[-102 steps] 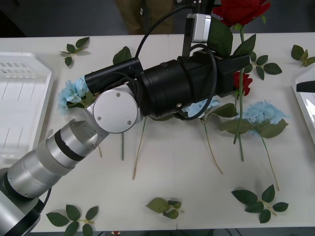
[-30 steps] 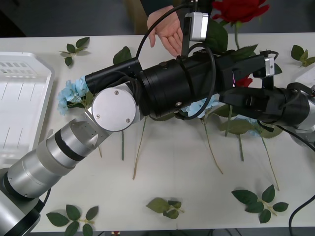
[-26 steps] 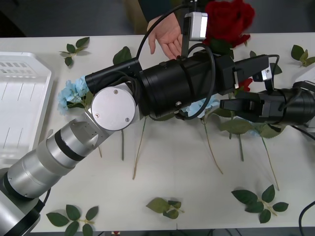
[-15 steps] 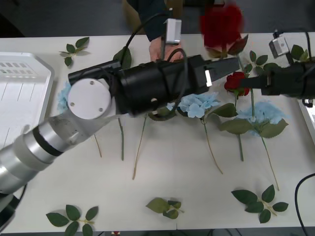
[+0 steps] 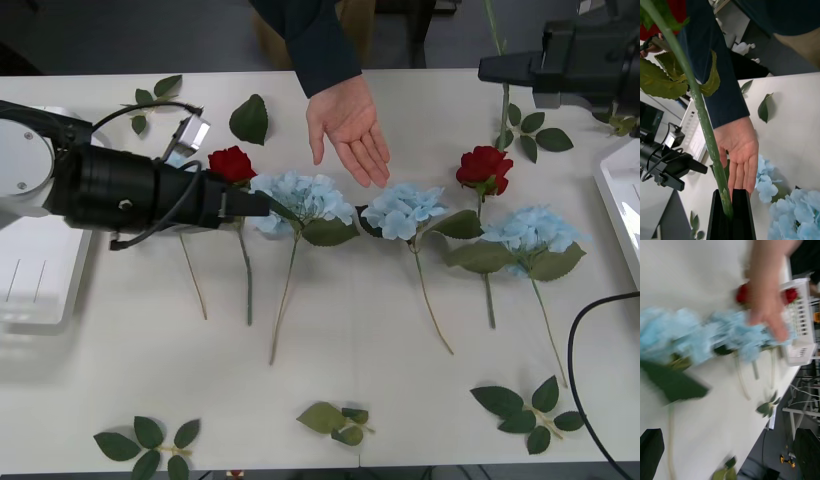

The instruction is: Place the red flowers into the right box and the blue flowers into the left box. If a person shows an open palm, hand one flower to the person first, then continue sorting.

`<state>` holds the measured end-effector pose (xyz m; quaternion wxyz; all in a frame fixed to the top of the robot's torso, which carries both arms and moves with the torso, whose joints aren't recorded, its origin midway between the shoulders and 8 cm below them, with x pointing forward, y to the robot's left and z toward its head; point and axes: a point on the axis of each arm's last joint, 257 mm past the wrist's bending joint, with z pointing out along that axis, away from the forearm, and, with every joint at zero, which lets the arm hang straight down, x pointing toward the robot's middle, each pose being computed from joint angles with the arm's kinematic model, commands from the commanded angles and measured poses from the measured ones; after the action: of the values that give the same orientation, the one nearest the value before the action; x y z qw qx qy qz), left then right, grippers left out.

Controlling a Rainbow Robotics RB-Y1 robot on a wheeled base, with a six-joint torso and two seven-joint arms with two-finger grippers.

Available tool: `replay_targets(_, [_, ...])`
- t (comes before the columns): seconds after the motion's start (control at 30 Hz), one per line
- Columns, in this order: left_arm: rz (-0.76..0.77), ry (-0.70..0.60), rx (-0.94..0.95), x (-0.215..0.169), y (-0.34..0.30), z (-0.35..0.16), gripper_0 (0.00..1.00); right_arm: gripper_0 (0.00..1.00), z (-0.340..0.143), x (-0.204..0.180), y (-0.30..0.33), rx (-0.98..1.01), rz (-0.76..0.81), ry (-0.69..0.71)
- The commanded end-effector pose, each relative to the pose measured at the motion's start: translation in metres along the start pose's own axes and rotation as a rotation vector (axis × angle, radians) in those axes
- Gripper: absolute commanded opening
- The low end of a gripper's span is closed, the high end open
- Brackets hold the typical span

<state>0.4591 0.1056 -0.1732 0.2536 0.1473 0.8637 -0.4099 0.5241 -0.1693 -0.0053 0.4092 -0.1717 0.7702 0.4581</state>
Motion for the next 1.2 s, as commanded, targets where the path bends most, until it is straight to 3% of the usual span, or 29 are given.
replay_targets(0.03, [-0.072,0.064,-0.2,0.014,0.078,-0.041,1.0,0.0,0.009,-0.042,0.057,0.025,-0.087,-0.076])
replay_targets(0.27, [-0.216,0.121,-0.45,0.023,0.148,-0.11,1.0,0.0,0.03,-0.048,0.093,0.168,-0.16,-0.133])
replay_targets(0.47, [-0.366,0.148,-0.587,0.032,0.165,-0.137,1.0,0.0,0.056,-0.046,0.114,0.232,-0.16,-0.189])
replay_targets(0.73, [-0.596,0.073,-0.735,0.039,0.188,-0.144,1.0,0.0,0.074,-0.045,0.12,0.293,-0.149,-0.244])
replay_targets(1.07, [-0.786,-0.049,-0.807,0.04,0.199,-0.113,1.0,0.0,0.072,-0.048,0.121,0.295,-0.152,-0.257])
replay_targets(1.1, [-0.788,-0.05,-0.807,0.04,0.199,-0.111,1.0,0.04,0.072,-0.048,0.121,0.295,-0.153,-0.256])
replay_targets(1.13, [-0.782,-0.052,-0.796,0.038,0.196,-0.103,1.0,0.22,0.071,-0.048,0.12,0.294,-0.149,-0.256])
replay_targets(1.17, [-0.778,-0.049,-0.794,0.038,0.195,-0.1,1.0,0.32,0.071,-0.049,0.12,0.295,-0.152,-0.257])
replay_targets(1.2, [-0.77,-0.049,-0.788,0.036,0.192,-0.094,1.0,0.53,0.071,-0.047,0.119,0.294,-0.149,-0.253])
